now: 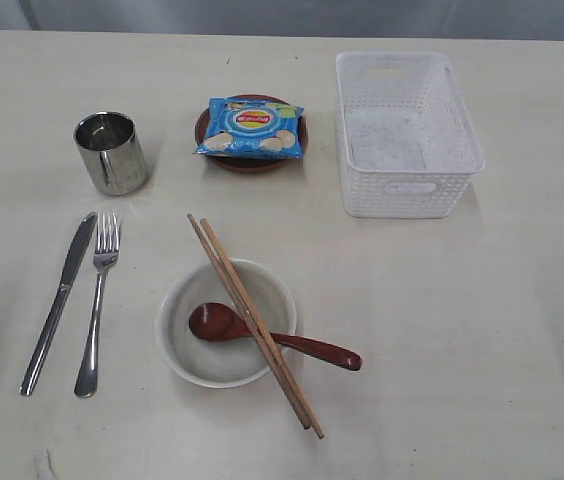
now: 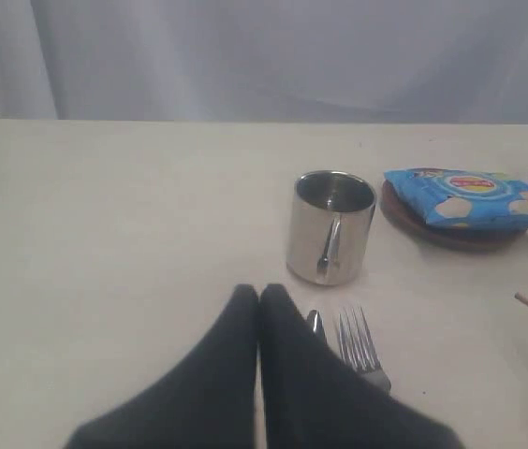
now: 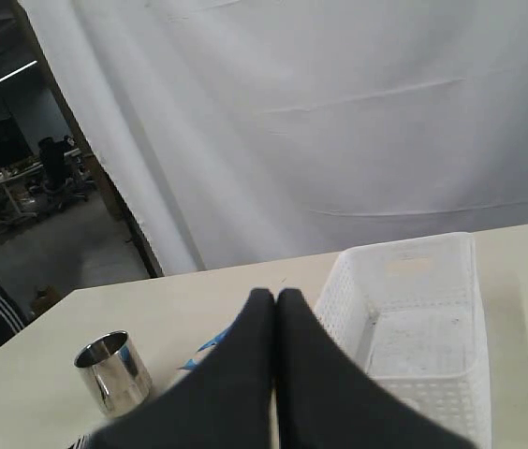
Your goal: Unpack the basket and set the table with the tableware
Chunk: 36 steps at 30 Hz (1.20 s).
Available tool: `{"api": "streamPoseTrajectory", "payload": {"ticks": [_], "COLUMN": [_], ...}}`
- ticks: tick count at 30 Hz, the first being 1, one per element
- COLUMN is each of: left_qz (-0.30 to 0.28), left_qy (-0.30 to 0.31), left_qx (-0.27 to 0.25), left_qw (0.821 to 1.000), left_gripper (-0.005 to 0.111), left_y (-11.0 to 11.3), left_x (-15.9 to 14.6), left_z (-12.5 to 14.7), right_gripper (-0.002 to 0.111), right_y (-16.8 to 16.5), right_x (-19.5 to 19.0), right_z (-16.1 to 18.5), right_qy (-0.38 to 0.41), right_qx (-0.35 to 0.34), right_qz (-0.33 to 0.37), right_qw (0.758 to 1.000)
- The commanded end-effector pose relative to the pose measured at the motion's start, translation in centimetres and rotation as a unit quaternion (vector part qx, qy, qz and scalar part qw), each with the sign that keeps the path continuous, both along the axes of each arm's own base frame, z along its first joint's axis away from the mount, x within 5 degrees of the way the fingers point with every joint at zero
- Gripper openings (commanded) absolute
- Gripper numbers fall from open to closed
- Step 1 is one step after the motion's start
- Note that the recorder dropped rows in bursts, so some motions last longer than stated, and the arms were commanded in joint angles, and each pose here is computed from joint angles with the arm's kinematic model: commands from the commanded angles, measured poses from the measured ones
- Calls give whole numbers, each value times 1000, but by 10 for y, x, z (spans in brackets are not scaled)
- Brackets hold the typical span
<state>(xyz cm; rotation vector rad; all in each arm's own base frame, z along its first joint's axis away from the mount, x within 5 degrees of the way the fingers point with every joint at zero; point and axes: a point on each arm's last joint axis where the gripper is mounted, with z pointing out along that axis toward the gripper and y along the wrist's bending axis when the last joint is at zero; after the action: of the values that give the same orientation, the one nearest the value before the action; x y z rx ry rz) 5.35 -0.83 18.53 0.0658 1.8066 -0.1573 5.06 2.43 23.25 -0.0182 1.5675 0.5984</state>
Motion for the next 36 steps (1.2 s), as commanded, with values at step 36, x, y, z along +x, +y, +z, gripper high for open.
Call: {"api": "streamPoseTrajectory", "payload": {"ticks": [36], "left_qz": [-1], "left_qy": [-1], "left_qx": [3], "left_qw": [1000], "left_gripper": [0], "left_y": [0], "left_x": [0], "left_z": [-1], "right_gripper": [-1], "right_y": [-18], "right_x": [4], "right_z": [-46], "right_qy": [80], "right_qx": [-165], "right_qz": [-130], "right_qw": [974]}}
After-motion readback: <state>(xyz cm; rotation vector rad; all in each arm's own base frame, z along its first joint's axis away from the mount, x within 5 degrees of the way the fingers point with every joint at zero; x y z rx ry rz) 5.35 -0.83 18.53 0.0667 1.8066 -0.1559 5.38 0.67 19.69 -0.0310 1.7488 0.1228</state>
